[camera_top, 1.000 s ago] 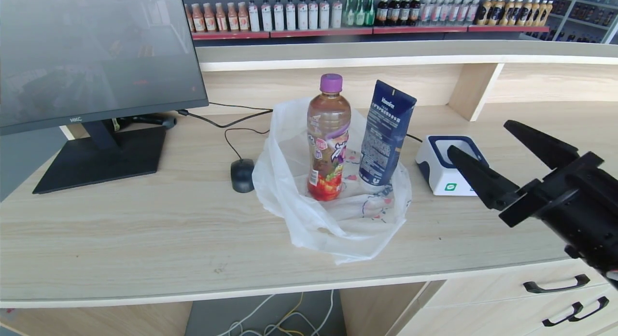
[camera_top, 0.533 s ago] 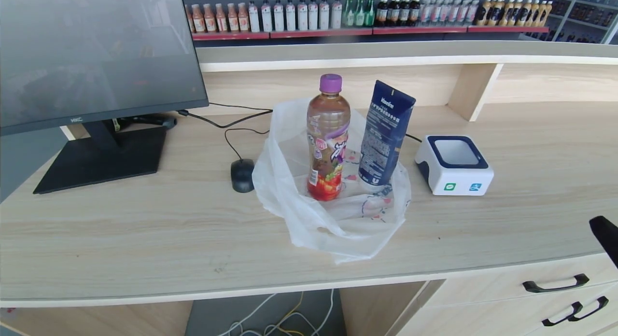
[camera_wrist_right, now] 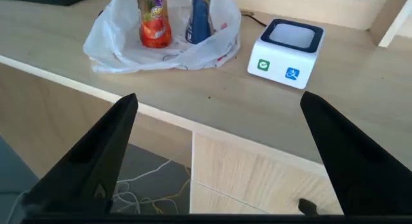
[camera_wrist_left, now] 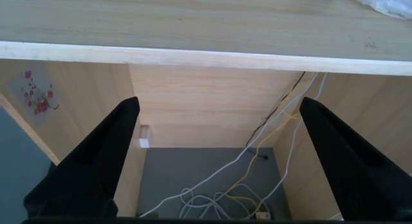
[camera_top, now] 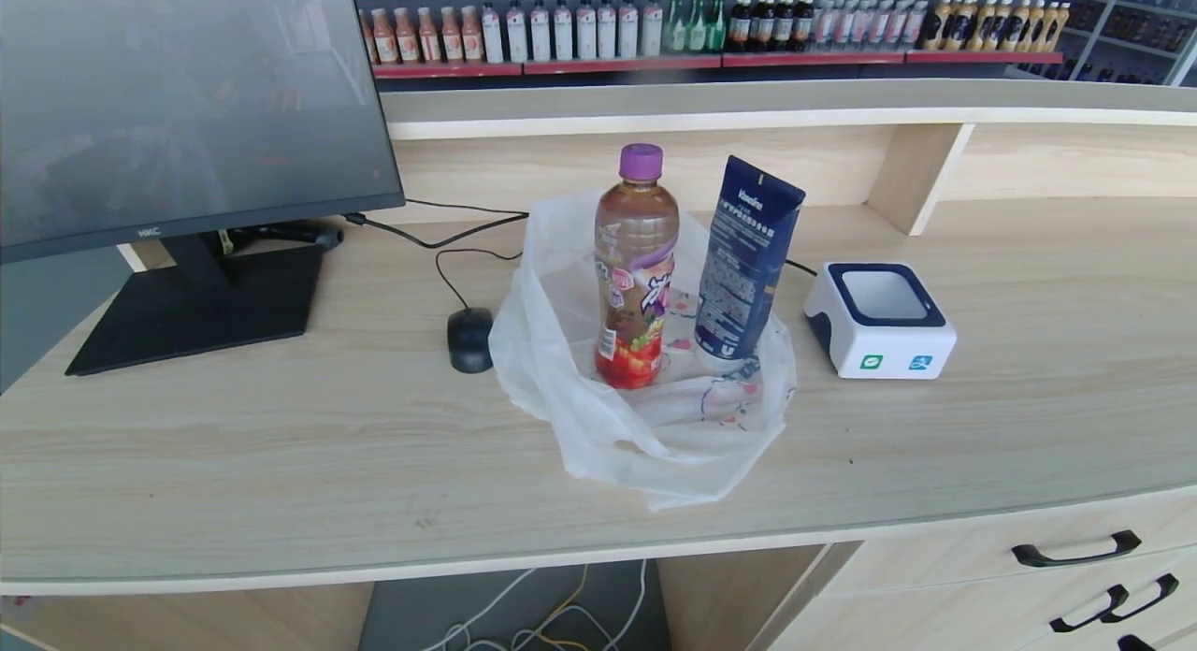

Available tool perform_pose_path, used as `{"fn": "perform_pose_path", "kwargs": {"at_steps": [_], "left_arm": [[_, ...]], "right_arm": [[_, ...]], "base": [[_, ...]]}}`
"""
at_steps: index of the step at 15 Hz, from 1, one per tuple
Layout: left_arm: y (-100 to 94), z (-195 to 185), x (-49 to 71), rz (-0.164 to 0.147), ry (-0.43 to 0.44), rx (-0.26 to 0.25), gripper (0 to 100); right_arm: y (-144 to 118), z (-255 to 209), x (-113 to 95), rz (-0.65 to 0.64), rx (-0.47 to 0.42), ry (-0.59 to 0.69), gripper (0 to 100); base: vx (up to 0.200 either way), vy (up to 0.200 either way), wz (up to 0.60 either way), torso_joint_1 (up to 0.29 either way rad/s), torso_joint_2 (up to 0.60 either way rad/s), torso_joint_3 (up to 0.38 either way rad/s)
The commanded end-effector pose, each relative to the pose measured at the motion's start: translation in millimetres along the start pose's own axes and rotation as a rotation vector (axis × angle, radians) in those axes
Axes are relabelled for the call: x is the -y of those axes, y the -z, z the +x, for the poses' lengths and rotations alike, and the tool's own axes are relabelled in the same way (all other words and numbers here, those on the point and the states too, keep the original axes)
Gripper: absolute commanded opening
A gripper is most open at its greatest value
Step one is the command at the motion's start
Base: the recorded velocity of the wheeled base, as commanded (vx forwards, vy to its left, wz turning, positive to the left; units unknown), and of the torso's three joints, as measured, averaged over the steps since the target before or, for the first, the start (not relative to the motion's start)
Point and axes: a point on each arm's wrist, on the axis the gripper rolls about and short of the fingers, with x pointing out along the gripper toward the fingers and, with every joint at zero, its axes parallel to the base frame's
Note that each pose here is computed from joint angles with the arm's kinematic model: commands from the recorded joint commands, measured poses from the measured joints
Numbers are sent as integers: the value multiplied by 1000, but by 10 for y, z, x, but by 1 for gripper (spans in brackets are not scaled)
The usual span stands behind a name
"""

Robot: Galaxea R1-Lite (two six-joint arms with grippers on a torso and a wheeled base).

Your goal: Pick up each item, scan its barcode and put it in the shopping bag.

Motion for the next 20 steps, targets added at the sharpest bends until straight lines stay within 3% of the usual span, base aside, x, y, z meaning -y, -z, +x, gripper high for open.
{"fn": "perform_pose_path", "kwargs": {"at_steps": [1,7,11,18,20], "left_arm": [[0,1,0,0,0,-1,100],[0,1,0,0,0,-1,100],[0,0,0,0,0,0,100],[0,1,0,0,0,-1,100],[0,1,0,0,-2,-1,100]], "right_arm": [[269,-397,-13,-6,-9,-6,100],[493,-570,-34,-11,-66,-35,100],[502,-591,-11,4,-6,-215,100],[525,-591,-5,15,11,-450,100],[525,-598,-7,61,-25,-400,100]], "base": [[0,0,0,0,0,0],[0,0,0,0,0,0],[0,0,0,0,0,0],[0,0,0,0,0,0],[0,0,0,0,0,0]]}}
